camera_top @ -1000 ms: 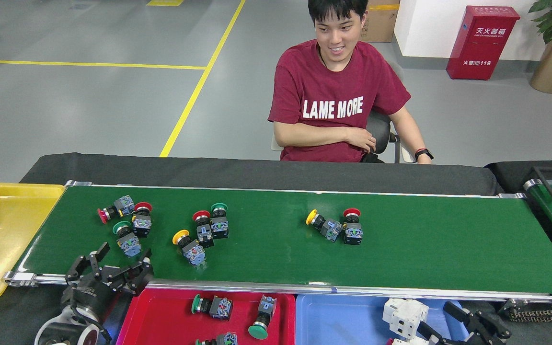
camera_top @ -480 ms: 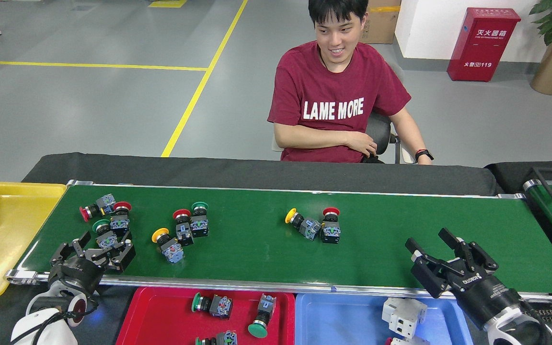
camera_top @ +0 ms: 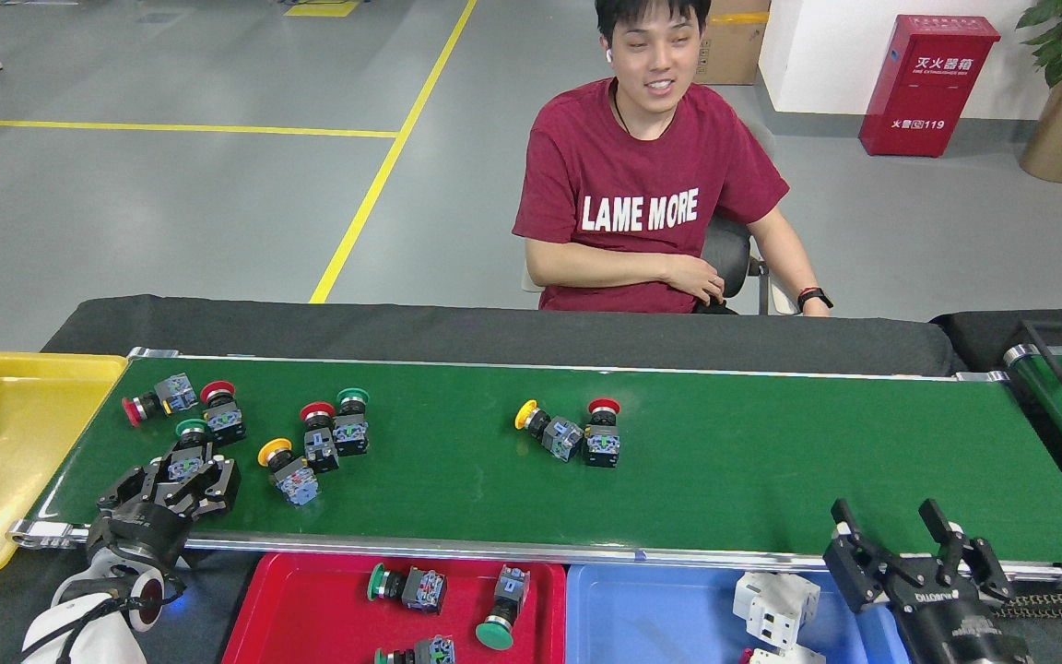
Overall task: Pick switch part from conveyor to tray
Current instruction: 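Grasp a switch part on the belt with the left gripper, then lower the part into the red tray and open the left gripper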
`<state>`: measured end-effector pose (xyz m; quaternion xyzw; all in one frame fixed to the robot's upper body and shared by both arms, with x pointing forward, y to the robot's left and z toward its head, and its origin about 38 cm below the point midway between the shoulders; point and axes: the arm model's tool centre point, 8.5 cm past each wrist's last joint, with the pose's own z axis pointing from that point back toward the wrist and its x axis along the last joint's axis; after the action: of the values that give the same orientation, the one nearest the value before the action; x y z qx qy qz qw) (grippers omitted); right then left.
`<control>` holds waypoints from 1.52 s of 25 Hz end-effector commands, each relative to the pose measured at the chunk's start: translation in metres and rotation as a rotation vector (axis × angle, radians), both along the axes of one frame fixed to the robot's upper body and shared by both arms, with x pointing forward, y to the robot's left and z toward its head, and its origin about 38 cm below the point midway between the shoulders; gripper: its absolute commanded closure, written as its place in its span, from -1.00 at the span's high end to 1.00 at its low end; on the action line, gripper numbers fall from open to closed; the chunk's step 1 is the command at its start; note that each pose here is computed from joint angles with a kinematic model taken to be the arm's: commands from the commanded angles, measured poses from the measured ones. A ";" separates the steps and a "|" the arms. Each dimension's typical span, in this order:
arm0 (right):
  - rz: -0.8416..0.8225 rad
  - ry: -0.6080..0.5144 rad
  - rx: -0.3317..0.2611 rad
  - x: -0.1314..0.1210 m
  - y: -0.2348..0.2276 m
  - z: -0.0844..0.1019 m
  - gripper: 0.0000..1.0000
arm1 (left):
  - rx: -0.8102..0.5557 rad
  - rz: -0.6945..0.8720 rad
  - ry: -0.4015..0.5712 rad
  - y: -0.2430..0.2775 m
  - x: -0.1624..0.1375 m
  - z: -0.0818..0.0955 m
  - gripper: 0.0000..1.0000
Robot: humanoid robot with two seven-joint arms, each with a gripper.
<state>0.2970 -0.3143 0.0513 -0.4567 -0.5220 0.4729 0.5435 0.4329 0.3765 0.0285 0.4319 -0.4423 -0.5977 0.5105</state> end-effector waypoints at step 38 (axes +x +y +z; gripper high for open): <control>-0.054 -0.028 0.047 -0.004 0.012 0.002 0.92 | 0.041 0.092 -0.135 0.009 -0.127 0.025 1.00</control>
<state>0.2883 -0.3025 0.0446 -0.4580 -0.5207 0.4432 0.5681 0.2978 0.3804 0.0458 0.4984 -0.4368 -0.5462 0.5123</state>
